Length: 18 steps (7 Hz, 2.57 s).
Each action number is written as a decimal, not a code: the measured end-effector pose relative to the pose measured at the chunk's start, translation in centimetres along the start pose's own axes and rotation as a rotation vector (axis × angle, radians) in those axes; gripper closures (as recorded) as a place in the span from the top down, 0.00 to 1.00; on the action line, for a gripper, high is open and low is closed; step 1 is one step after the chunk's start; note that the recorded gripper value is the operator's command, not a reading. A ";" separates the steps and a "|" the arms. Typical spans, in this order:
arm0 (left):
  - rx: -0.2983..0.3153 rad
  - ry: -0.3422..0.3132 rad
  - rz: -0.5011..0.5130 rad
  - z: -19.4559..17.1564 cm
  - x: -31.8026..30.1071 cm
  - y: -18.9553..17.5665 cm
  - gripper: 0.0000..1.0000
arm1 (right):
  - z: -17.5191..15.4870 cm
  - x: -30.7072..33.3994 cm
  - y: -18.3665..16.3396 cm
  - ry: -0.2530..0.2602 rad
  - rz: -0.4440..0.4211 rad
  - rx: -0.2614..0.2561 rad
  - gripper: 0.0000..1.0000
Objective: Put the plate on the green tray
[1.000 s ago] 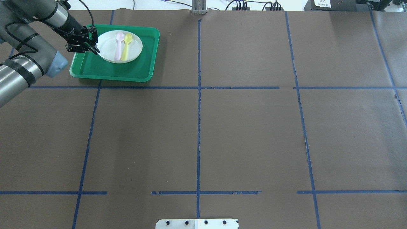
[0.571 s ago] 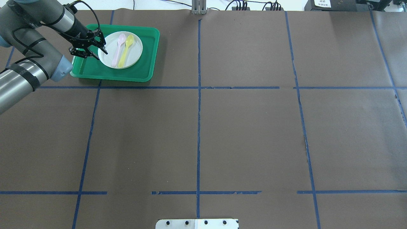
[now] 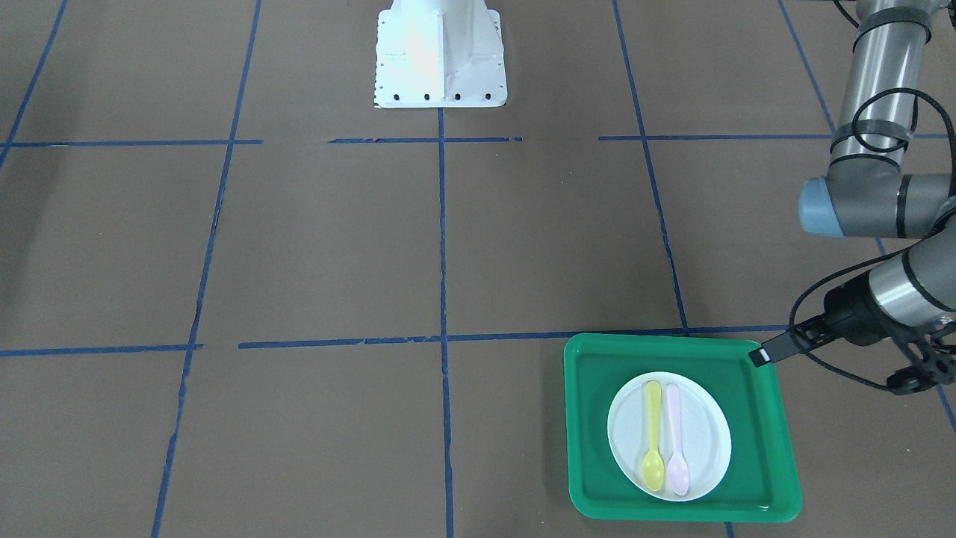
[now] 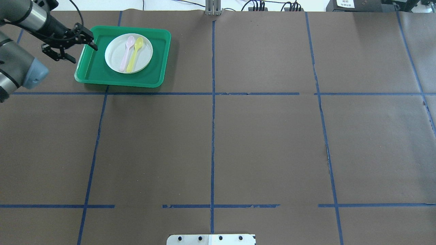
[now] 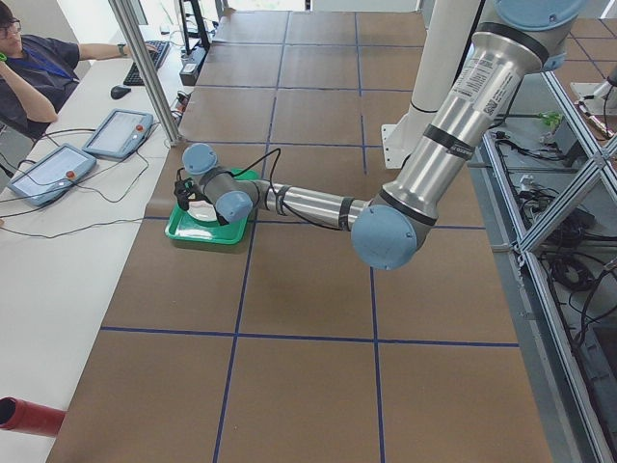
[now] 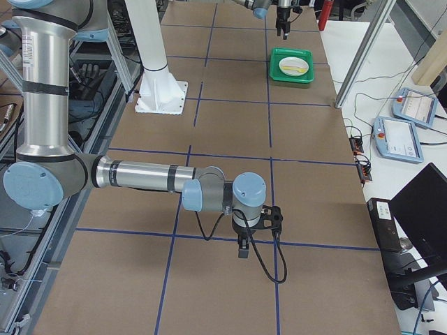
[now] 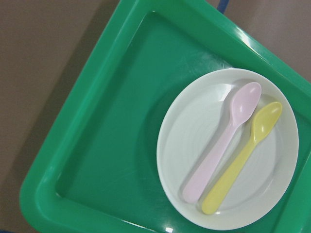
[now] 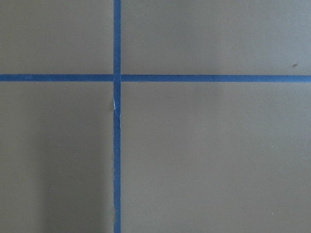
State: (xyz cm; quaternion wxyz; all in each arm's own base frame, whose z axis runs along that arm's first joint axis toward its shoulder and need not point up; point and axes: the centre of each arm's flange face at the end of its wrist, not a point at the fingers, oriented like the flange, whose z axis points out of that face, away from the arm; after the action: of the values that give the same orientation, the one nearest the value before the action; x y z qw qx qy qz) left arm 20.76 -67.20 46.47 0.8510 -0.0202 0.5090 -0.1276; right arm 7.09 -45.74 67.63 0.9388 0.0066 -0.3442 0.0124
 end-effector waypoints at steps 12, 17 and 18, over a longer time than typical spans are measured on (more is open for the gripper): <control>-0.014 -0.396 0.440 -19.7 -31.7 9.1 1.00 | 0.0 0.0 -0.1 0.000 -0.001 0.001 1.00; -0.014 -0.398 0.449 -19.5 -31.3 8.9 1.00 | -0.1 0.0 -0.1 0.000 -0.001 0.001 1.00; -0.014 -0.398 0.453 -19.6 -31.2 8.9 1.00 | -0.1 -0.1 -0.1 0.000 -0.001 0.002 1.00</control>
State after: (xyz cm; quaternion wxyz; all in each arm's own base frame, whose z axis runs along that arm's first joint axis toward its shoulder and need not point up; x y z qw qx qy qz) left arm -8.56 -49.27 62.48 0.9407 0.0635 0.3246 0.0753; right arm 7.09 -45.82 67.55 0.9388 0.0077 -0.3442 0.0120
